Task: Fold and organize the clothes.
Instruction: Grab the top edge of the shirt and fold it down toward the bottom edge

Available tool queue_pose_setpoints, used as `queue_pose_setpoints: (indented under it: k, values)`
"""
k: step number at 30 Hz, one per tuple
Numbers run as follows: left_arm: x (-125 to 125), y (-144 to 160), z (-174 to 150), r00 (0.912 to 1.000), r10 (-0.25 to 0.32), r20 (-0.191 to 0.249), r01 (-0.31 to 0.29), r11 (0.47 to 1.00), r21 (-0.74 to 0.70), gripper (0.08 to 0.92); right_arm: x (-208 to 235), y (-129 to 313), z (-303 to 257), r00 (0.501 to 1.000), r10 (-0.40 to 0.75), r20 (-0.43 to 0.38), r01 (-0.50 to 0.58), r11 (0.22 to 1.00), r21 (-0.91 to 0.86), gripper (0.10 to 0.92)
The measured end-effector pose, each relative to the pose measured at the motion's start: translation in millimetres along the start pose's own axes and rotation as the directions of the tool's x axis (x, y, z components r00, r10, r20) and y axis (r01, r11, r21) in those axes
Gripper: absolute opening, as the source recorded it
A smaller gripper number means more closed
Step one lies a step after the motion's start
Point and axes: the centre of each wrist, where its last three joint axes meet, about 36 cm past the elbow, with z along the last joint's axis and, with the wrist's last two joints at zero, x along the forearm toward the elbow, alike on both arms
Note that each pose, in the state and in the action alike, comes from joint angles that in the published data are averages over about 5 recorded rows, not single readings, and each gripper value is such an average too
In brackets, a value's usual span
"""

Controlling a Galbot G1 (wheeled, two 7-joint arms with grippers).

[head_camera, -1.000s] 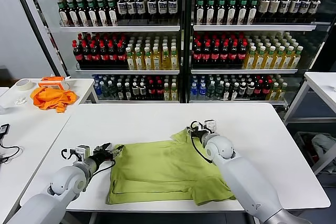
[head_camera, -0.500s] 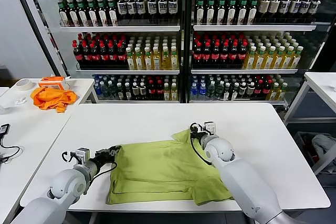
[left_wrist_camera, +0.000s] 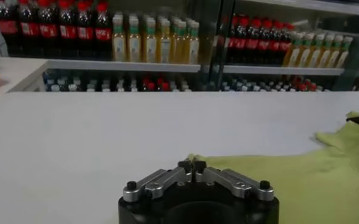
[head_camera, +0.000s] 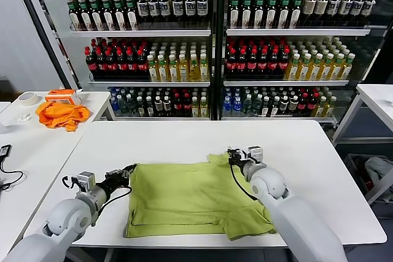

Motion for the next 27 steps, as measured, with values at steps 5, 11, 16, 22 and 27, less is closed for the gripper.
queue_pose_setpoints:
  k: [5, 11, 16, 22, 27]
  values:
    - [18, -12, 4, 0.9997, 0.022, 0.010, -0.022, 1.000, -0.005, 0.081, 37, -1, 6, 1.000, -0.002, 0.023, 0.002, 1.000, 0.019, 0.106]
    - [39, -24, 20, 0.9987, 0.049, 0.012, -0.049, 0.999, -0.007, 0.081, 76, 1, 21, 1.000, -0.006, 0.022, 0.006, 1.000, 0.027, 0.106]
    - [54, -26, 33, 0.9990, 0.045, 0.002, -0.045, 0.999, -0.015, 0.081, 100, 4, 34, 1.000, -0.009, 0.012, 0.008, 1.000, 0.029, 0.106]
    - [66, -24, 41, 0.9993, 0.033, -0.018, -0.034, 0.999, -0.033, 0.081, 118, 8, 46, 1.000, -0.011, -0.007, 0.011, 0.999, 0.030, 0.106]
    - [74, -27, 45, 0.9988, 0.042, -0.027, -0.043, 0.998, -0.040, 0.081, 129, 8, 51, 1.000, -0.005, -0.028, 0.006, 0.999, 0.040, 0.106]
